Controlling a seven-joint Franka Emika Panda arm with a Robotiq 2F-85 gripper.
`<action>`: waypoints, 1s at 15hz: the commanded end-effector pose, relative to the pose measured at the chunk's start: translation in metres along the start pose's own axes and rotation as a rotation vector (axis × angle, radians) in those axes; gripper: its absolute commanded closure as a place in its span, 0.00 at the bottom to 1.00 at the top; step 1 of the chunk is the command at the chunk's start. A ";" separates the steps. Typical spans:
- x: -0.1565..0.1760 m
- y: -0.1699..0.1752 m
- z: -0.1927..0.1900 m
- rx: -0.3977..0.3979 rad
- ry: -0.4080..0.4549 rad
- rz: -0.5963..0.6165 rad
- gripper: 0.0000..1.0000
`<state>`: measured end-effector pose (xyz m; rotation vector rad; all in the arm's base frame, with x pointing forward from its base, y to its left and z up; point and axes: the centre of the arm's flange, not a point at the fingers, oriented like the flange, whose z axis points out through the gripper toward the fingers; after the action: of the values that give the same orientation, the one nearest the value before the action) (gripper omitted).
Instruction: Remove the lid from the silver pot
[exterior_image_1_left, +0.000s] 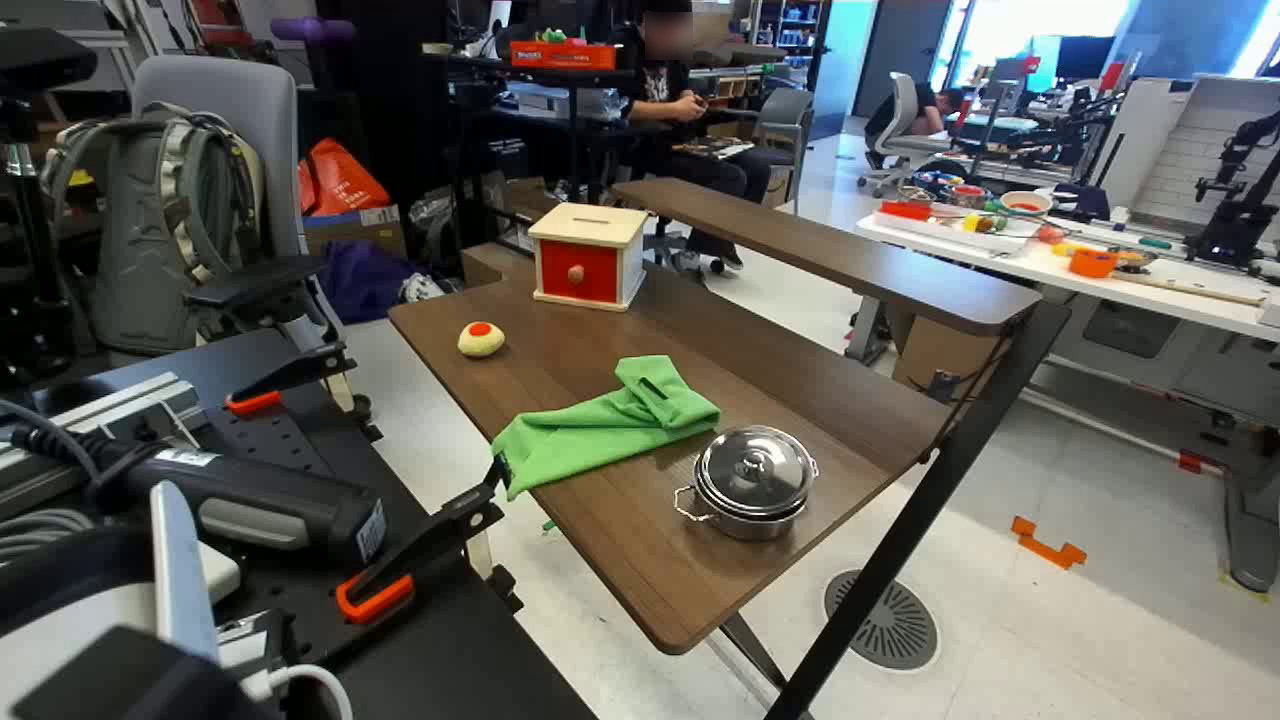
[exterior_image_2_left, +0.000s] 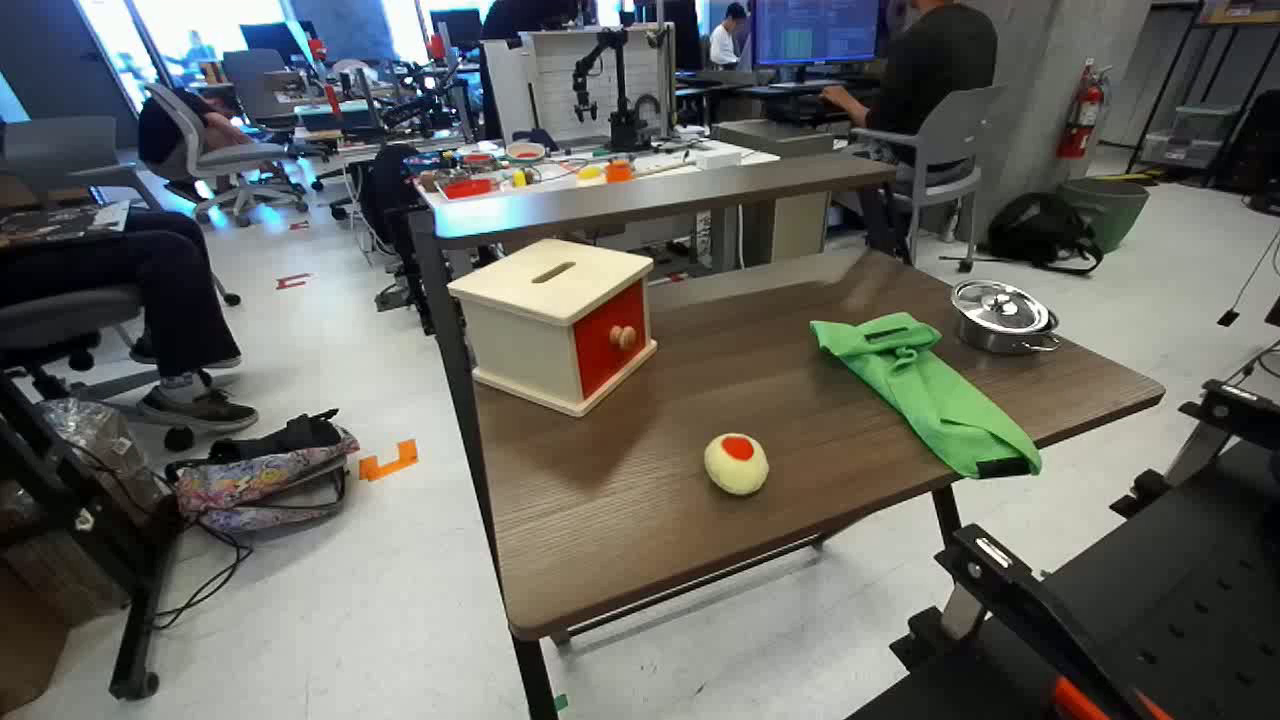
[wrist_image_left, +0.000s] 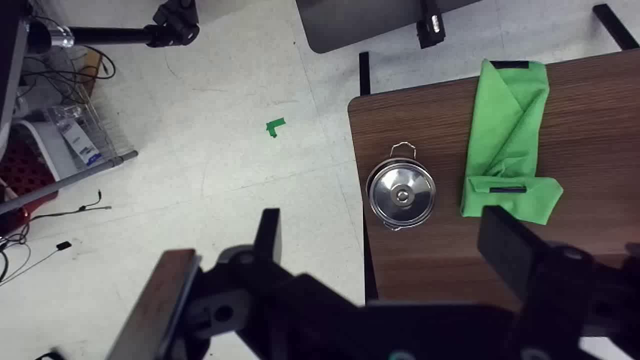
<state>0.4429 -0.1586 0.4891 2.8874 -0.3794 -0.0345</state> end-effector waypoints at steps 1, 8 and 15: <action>0.000 0.000 -0.001 0.000 0.001 0.000 0.00; 0.047 -0.020 0.035 -0.004 -0.037 0.015 0.00; 0.113 -0.053 0.133 0.003 -0.122 0.005 0.00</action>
<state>0.5186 -0.1612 0.3826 2.8855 -0.3829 -0.1858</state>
